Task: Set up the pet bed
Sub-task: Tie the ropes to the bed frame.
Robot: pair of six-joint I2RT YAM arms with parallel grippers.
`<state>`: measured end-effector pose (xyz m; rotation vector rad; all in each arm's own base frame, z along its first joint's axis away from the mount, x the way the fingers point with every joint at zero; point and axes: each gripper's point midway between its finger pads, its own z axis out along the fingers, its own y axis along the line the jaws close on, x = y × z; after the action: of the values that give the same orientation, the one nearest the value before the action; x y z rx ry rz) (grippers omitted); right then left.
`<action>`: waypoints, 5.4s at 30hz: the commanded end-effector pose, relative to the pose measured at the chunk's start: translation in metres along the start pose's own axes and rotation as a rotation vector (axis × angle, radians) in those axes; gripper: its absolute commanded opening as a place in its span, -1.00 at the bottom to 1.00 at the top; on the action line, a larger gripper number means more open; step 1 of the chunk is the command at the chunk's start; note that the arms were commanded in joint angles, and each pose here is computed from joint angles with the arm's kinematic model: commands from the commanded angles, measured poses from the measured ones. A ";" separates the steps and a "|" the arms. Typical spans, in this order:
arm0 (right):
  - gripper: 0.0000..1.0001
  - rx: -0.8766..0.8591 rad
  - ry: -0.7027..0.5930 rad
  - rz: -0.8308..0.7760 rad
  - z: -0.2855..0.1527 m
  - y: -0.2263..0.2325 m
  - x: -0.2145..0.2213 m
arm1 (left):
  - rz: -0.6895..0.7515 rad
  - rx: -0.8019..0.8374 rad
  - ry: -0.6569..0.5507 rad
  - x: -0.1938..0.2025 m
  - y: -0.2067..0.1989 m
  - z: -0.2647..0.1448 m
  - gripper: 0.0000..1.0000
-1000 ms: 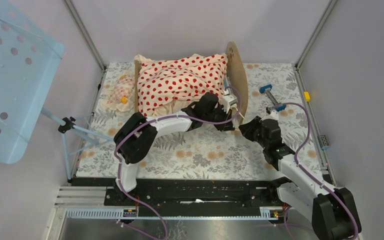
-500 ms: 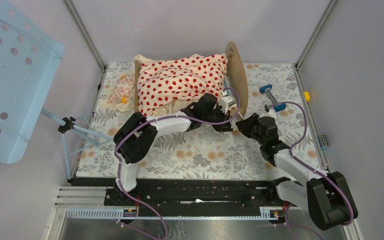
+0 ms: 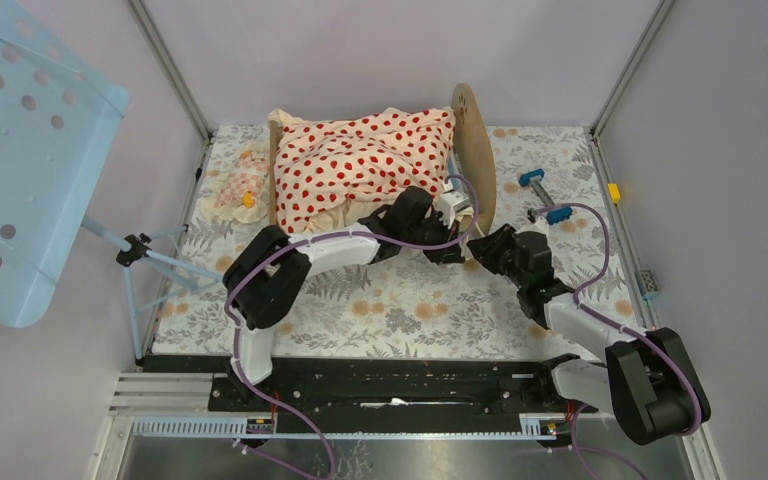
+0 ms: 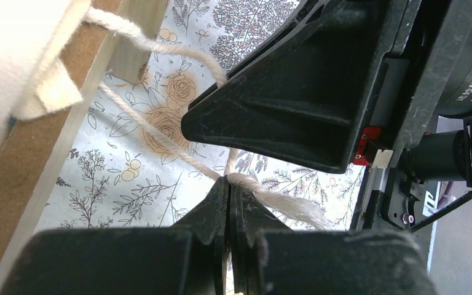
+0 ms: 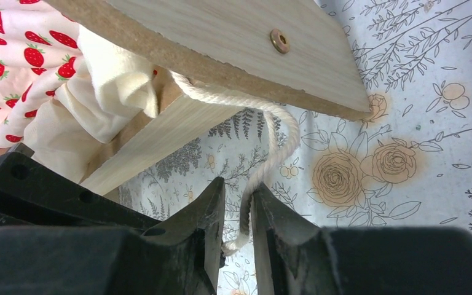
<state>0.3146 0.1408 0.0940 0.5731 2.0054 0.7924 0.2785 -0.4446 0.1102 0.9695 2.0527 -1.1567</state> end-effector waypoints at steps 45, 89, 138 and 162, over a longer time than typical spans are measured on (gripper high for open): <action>-0.74 -0.161 -0.081 -0.251 -0.026 0.031 -0.020 | -0.046 0.005 -0.046 -0.045 -0.002 -0.001 -1.00; -0.83 -0.331 -0.192 -0.407 -0.061 0.065 -0.037 | -0.176 -0.081 -0.021 -0.034 0.047 0.038 -1.00; -0.22 -0.052 -0.184 -0.484 -0.046 0.018 -0.049 | -0.199 -0.091 0.029 -0.014 0.056 0.049 -1.00; -0.08 -0.077 -0.114 -0.620 -0.023 0.016 -0.039 | -0.189 -0.082 0.031 -0.014 0.053 0.046 -1.00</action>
<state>0.3032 0.1184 0.1197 -0.0374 1.9354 0.4659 0.3241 -0.4829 0.0944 0.8041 2.1924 -1.2142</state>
